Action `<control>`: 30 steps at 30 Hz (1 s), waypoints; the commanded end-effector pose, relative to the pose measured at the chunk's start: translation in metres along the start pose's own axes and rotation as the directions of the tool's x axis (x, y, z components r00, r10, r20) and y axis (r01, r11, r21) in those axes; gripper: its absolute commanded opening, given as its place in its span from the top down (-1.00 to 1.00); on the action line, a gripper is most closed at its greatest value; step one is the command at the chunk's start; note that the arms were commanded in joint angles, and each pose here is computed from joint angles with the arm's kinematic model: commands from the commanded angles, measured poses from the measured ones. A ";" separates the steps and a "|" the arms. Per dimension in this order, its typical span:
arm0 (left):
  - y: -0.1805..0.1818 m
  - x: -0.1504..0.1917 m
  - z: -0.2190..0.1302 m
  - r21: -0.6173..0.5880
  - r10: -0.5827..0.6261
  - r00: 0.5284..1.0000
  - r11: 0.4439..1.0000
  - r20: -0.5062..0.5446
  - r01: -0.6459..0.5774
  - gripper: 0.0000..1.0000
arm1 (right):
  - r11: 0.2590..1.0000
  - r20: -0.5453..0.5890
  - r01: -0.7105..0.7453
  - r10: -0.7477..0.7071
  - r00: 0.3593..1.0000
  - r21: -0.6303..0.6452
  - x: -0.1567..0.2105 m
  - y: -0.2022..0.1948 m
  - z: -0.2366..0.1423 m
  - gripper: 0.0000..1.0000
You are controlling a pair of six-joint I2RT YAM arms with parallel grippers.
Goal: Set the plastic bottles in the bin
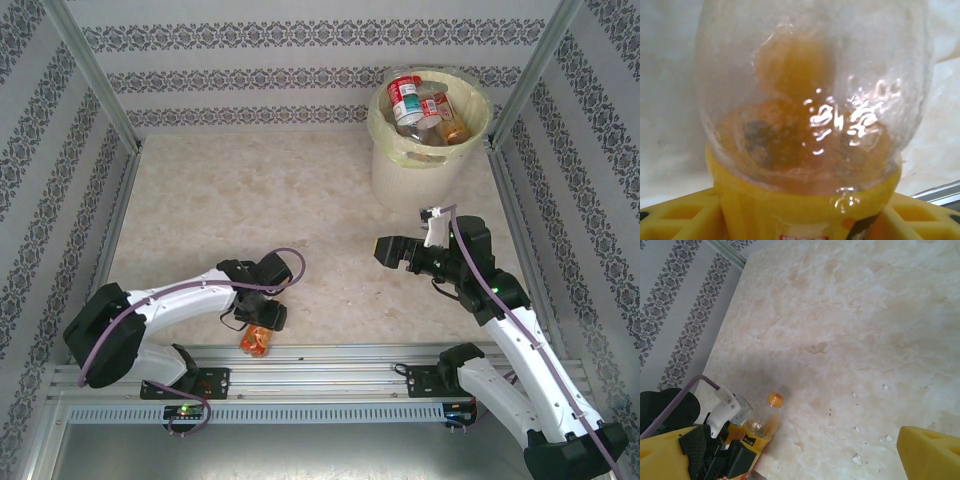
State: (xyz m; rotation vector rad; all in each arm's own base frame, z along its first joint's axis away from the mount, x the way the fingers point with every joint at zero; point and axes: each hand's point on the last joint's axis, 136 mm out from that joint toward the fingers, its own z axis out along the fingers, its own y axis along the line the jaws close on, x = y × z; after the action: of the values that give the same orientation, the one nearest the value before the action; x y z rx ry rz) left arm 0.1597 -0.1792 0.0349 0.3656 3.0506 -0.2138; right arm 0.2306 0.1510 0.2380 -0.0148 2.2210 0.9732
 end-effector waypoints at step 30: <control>-0.036 -0.021 0.002 0.042 0.010 1.000 0.999 -0.010 -0.010 -0.50 | 0.998 -0.004 -0.061 0.061 0.998 0.033 0.013 -0.018 0.006 -0.96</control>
State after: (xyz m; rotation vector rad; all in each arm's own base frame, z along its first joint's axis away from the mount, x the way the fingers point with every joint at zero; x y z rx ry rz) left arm 0.1848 -0.2260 0.0411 0.3968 3.0091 -0.3038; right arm 0.2272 0.1460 0.2169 0.0493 2.2599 0.9615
